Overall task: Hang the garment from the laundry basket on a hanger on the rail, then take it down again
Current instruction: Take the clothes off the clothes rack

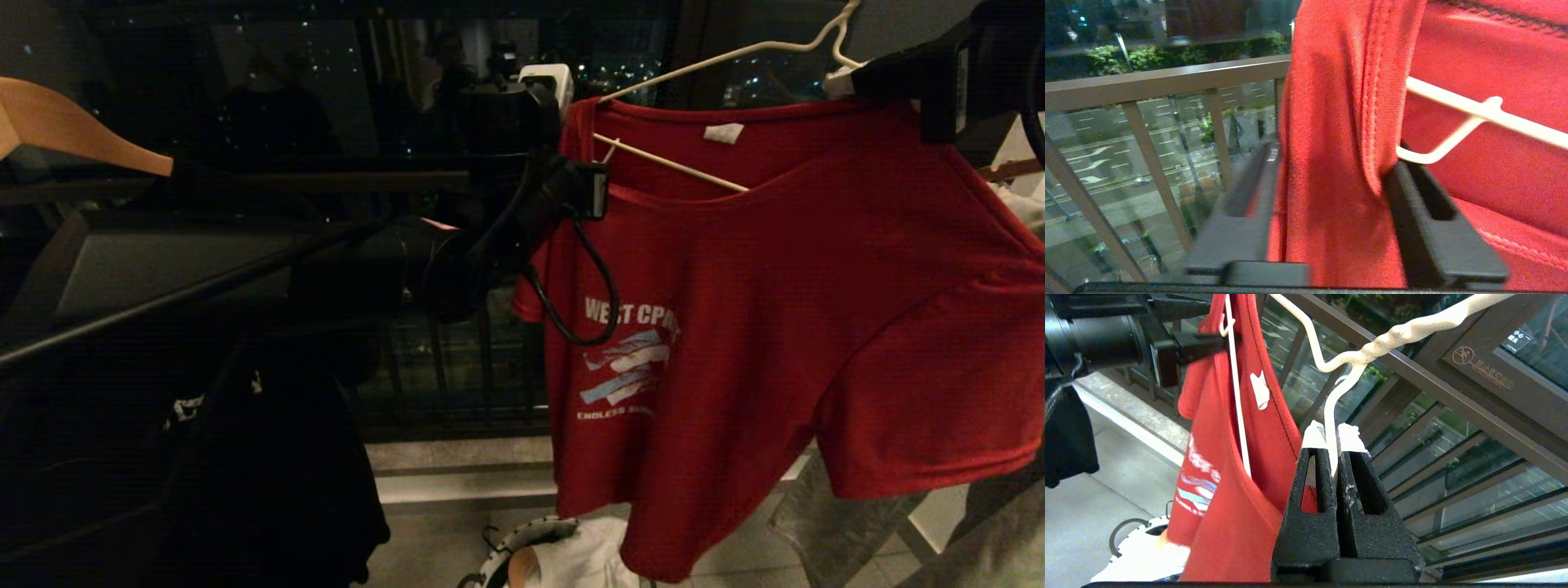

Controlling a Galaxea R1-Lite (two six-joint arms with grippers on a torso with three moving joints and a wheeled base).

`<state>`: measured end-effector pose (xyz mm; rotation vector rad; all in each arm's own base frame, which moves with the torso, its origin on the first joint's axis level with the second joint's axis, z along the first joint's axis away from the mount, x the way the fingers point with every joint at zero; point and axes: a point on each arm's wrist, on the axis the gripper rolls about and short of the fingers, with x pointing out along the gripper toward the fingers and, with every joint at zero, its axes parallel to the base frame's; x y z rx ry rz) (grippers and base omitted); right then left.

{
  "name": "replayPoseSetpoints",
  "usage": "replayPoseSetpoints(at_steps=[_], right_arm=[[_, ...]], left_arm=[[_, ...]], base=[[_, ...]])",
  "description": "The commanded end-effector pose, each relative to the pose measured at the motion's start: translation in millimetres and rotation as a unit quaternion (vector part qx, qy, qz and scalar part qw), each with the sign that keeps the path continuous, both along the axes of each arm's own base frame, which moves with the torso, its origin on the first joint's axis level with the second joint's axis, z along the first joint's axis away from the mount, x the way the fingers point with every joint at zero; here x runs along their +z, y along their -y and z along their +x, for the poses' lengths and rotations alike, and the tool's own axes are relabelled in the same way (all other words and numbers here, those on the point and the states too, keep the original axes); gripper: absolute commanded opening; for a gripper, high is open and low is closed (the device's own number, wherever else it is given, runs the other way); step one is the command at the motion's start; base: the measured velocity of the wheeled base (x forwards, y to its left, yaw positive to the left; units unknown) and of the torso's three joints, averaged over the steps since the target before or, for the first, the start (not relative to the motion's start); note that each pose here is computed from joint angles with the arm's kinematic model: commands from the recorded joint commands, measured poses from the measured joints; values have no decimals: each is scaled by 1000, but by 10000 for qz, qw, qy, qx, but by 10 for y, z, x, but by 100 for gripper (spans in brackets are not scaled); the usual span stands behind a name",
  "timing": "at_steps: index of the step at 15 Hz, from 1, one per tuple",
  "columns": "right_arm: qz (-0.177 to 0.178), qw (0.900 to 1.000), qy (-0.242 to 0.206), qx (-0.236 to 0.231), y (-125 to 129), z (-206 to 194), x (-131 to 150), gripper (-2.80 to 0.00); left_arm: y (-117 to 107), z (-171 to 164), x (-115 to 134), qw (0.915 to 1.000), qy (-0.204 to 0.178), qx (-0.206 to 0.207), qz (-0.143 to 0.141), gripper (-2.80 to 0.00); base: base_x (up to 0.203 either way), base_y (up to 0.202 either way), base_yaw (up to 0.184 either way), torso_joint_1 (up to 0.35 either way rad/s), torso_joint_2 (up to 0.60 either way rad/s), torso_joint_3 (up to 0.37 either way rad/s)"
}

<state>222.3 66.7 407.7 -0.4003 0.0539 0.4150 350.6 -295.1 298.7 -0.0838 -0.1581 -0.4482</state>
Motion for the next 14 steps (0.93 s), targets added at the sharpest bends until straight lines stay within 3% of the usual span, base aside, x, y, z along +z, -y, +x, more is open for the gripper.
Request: replayPoseSetpoints(at_steps=[1,10,14], right_arm=[[-17,10000,-14,9,-5,13,-7,-280],[-73,9999,-40,-67,-34,142,-57,-280],[-172,9998,-83,-49,-60,203,-98,-280]], left_arm=[[0,-7,12,10000,19,-1,-17,-280],[-17,-57,67,9999,36,128,-82,-280],[30,-404,387,9988,310,-183,-321,-280]], base=[[0,0,0,0,0,0],[0,0,0,0,0,0],[0,0,0,0,0,0]])
